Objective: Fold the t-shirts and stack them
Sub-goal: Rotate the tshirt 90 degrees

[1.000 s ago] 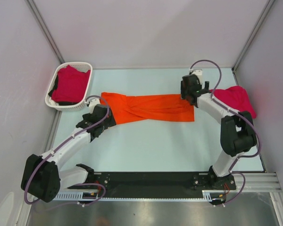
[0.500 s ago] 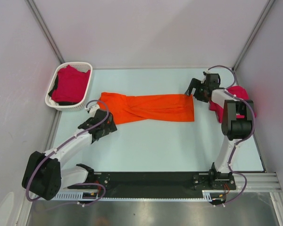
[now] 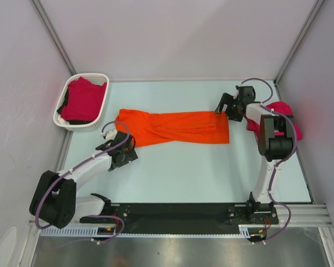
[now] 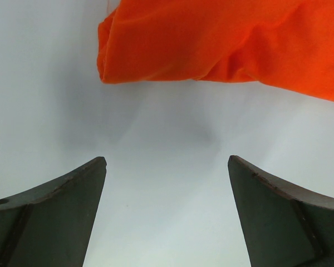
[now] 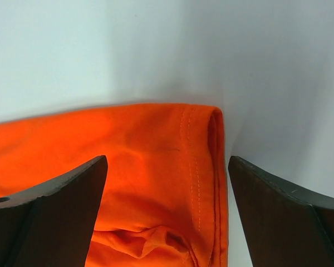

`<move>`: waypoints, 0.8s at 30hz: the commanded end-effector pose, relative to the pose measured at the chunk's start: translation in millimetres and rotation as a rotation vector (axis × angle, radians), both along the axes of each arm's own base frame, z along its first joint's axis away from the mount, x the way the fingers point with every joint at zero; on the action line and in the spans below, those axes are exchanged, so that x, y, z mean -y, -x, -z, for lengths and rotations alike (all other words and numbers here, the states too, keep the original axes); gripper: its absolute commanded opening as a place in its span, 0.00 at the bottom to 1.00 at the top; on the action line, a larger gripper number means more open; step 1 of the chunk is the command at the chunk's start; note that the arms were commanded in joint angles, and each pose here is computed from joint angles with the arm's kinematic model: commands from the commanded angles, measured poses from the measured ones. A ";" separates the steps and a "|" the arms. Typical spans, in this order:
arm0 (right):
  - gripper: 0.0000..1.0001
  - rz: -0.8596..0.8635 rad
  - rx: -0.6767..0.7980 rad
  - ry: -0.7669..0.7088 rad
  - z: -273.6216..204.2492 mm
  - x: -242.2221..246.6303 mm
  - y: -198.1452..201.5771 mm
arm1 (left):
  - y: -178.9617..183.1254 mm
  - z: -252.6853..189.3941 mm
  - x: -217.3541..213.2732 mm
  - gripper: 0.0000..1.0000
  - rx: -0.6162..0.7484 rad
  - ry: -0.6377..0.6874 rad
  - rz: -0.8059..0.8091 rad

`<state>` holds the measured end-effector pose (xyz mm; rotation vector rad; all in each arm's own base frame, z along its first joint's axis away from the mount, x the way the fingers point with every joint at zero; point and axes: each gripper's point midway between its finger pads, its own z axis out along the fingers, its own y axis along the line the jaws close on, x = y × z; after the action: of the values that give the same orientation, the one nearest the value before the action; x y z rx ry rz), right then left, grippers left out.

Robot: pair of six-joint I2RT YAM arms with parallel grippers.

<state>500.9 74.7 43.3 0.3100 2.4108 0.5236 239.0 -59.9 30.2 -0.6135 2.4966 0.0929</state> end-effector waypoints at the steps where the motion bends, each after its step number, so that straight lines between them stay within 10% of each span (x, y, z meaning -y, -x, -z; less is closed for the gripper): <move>1: 0.95 0.006 -0.002 0.056 -6.7 -1.8 -2.7 | -4.5 4.4 2.9 0.98 -0.012 0.016 -0.066; 10: 0.93 -0.006 -0.003 0.074 -7.0 -6.6 -2.2 | -25.8 -2.8 23.9 1.00 0.051 0.126 -0.092; 19: 0.92 -0.034 -0.012 0.036 -3.0 -16.6 0.0 | -43.1 -30.2 -1.1 0.96 0.105 -0.036 -0.122; 22: 0.91 -0.038 -0.013 0.031 -3.5 -17.0 0.6 | -48.9 -32.7 -0.8 0.14 0.087 -0.057 -0.108; 24: 0.91 -0.040 -0.009 0.028 -5.4 -17.0 0.0 | -52.1 -28.3 7.6 0.00 0.043 -0.052 -0.053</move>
<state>495.9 86.3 40.5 0.2798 2.4464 0.4757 277.8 -64.3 51.6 -0.7233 2.4045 0.1275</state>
